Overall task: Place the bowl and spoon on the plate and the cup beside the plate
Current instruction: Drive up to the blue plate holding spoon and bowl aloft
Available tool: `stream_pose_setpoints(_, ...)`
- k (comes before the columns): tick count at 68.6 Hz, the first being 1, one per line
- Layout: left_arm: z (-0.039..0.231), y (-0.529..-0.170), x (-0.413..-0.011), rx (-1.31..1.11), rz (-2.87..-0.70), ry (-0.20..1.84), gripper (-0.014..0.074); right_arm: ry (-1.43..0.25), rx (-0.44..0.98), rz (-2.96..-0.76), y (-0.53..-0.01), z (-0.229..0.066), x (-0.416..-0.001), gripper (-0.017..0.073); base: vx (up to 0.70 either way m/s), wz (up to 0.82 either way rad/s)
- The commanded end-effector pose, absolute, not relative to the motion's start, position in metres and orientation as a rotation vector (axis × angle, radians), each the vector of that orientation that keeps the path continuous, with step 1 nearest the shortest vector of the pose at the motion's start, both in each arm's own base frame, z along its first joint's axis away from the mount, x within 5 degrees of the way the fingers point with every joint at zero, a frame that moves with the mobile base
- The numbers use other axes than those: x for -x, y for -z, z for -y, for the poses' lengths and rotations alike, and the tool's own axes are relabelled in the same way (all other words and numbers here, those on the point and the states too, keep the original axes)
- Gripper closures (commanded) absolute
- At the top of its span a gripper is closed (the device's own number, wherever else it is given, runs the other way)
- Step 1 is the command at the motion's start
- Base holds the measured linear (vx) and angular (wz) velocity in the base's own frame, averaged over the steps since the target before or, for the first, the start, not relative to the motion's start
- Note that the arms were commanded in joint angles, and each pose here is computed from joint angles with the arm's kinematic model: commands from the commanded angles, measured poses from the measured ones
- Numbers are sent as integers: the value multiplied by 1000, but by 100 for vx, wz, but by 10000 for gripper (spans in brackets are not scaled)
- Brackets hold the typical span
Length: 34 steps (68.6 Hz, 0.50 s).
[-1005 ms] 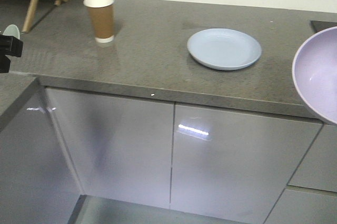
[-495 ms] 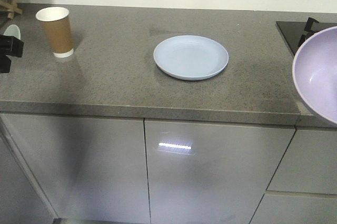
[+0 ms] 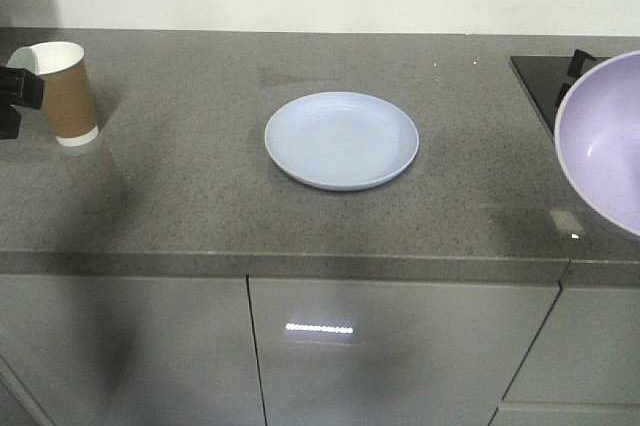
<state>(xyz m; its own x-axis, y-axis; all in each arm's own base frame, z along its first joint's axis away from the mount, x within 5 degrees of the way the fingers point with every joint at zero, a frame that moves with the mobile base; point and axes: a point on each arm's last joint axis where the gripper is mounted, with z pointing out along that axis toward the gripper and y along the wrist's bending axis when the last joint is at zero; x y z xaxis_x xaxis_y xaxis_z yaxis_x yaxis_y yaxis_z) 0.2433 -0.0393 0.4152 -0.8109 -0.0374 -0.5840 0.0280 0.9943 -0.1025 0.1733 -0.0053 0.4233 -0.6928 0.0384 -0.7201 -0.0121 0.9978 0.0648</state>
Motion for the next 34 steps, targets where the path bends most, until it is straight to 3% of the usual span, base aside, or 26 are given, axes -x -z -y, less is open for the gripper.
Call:
stream_pose_setpoints(1, 41, -432, -237, 1, -2418, 170, 600, -71, -24, -2239, -436, 6, -172, 566, 19, -7)
stream_pose_setpoints(34, 41, -432, -237, 1, -2418, 170, 600, -71, -24, -2239, -436, 6, -172, 566, 21, -5)
